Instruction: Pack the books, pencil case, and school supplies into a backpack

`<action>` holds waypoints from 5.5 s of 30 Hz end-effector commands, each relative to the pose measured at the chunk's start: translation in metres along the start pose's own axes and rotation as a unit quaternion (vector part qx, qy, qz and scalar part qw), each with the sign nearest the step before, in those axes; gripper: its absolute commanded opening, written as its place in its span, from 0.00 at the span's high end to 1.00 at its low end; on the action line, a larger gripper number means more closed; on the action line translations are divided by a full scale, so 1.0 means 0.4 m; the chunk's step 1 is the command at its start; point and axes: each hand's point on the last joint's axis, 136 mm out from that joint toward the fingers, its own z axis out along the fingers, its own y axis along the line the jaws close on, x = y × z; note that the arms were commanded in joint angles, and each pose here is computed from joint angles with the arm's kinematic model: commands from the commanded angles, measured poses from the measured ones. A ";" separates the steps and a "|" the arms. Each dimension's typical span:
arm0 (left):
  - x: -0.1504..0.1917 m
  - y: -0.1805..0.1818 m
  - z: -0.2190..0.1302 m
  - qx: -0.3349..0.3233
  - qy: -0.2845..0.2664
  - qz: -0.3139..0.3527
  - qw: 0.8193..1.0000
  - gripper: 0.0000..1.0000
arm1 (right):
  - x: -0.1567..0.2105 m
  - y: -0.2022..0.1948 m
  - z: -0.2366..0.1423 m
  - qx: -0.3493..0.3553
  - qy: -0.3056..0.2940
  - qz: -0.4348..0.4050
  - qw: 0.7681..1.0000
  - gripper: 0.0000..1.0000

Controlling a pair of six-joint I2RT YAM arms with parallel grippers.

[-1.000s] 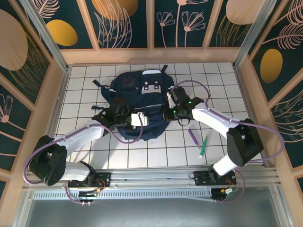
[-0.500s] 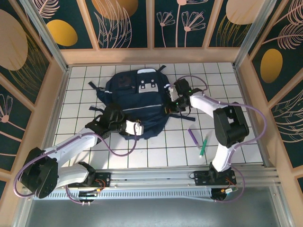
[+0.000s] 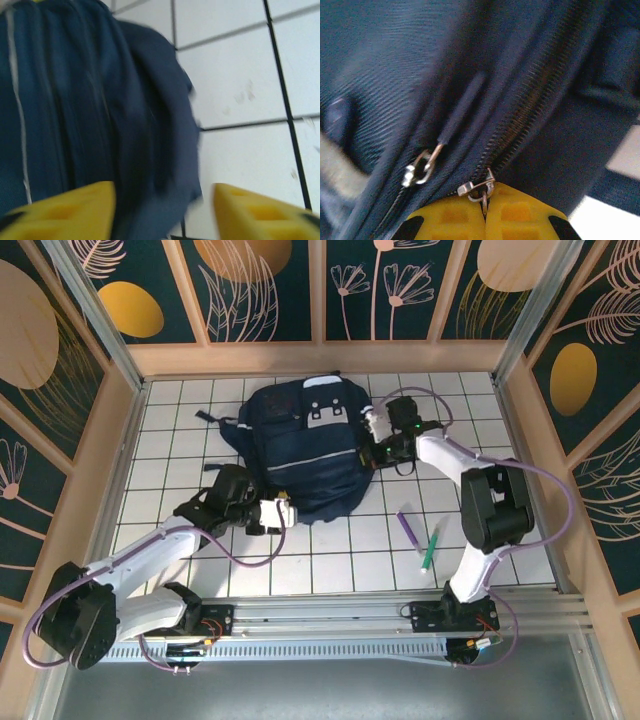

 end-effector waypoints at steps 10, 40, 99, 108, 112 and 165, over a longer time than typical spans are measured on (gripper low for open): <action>-0.077 0.130 -0.004 -0.066 -0.042 -0.121 0.990 0.30 | -0.020 0.418 -0.005 -0.169 -0.012 -0.101 0.980 1.00; 0.185 0.091 0.026 -0.133 0.161 -0.222 0.952 0.94 | -0.041 0.543 -0.002 -0.214 -0.037 -0.107 0.970 1.00; 0.015 0.246 0.004 -0.126 0.133 -0.146 0.972 0.01 | -0.150 -0.189 -0.084 0.149 -0.090 0.143 0.974 0.57; 0.048 0.282 0.116 -0.101 0.161 -0.112 0.975 0.16 | -0.163 -0.120 -0.215 0.119 -0.146 0.132 0.973 0.57; 0.071 0.290 0.154 -0.108 0.186 -0.095 0.972 0.17 | -0.162 -0.098 -0.249 0.112 -0.172 0.121 0.971 0.56; -0.063 0.154 0.046 -0.054 -0.008 0.126 0.990 1.00 | 0.019 0.178 -0.179 -0.108 -0.170 -0.416 0.887 0.23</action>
